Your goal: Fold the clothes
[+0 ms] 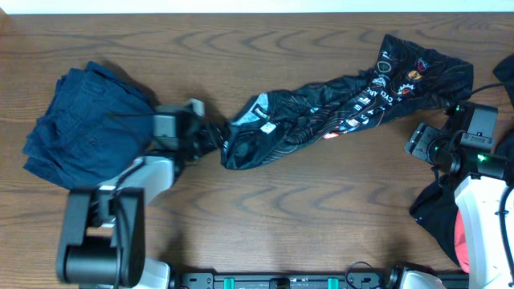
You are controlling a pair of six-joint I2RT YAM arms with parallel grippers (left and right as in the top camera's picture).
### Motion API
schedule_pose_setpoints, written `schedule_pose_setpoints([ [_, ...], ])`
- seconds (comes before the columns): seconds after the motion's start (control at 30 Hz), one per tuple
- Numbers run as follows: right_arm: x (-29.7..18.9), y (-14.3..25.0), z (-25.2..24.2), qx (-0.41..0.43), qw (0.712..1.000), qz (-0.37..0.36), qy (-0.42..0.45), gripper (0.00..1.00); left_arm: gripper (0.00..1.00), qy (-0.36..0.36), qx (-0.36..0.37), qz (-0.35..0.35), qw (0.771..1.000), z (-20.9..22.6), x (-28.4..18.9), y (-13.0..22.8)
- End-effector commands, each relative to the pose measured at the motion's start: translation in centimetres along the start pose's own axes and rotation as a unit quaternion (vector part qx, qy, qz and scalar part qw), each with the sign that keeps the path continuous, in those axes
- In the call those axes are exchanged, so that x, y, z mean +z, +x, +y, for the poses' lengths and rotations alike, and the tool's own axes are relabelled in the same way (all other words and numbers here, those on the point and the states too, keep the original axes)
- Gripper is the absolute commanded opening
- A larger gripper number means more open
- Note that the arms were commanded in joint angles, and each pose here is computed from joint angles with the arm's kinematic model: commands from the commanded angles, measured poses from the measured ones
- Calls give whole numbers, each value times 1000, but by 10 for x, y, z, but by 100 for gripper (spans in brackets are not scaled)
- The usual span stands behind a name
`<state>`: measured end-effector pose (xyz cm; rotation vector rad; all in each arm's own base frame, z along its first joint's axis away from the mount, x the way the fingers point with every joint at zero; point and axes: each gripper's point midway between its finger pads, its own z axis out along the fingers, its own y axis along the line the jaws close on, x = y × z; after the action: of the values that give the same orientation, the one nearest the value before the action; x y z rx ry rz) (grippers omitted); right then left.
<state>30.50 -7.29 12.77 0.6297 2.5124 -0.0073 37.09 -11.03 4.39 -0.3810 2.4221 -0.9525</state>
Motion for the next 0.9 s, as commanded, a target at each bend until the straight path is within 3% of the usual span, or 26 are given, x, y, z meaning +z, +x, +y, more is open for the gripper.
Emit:
schedule_pose_setpoints([
  [0.0,-5,-5,-1,11,1000,-10,1,76,98,88,27,2,996,-41,-23,-12],
  [0.27,-5,-5,-1,11,1000,-10,1,76,98,133,160,9,978,-99,-30,14],
  [0.37,-5,-5,-1,11,1000,-10,0,76,98,65,188,22,980,-82,-10,31],
  [0.5,-5,-5,-1,11,1000,-10,0,76,98,24,235,50,970,-68,14,55],
  [0.63,-5,-5,-1,11,1000,-10,0,76,98,-53,237,47,969,-34,31,56],
  [0.8,-5,-5,-1,11,1000,-10,0,76,99,-59,237,48,969,-28,37,57],
  [0.87,-5,-5,-1,11,1000,-10,0,76,90,-54,238,51,968,-30,38,59],
])
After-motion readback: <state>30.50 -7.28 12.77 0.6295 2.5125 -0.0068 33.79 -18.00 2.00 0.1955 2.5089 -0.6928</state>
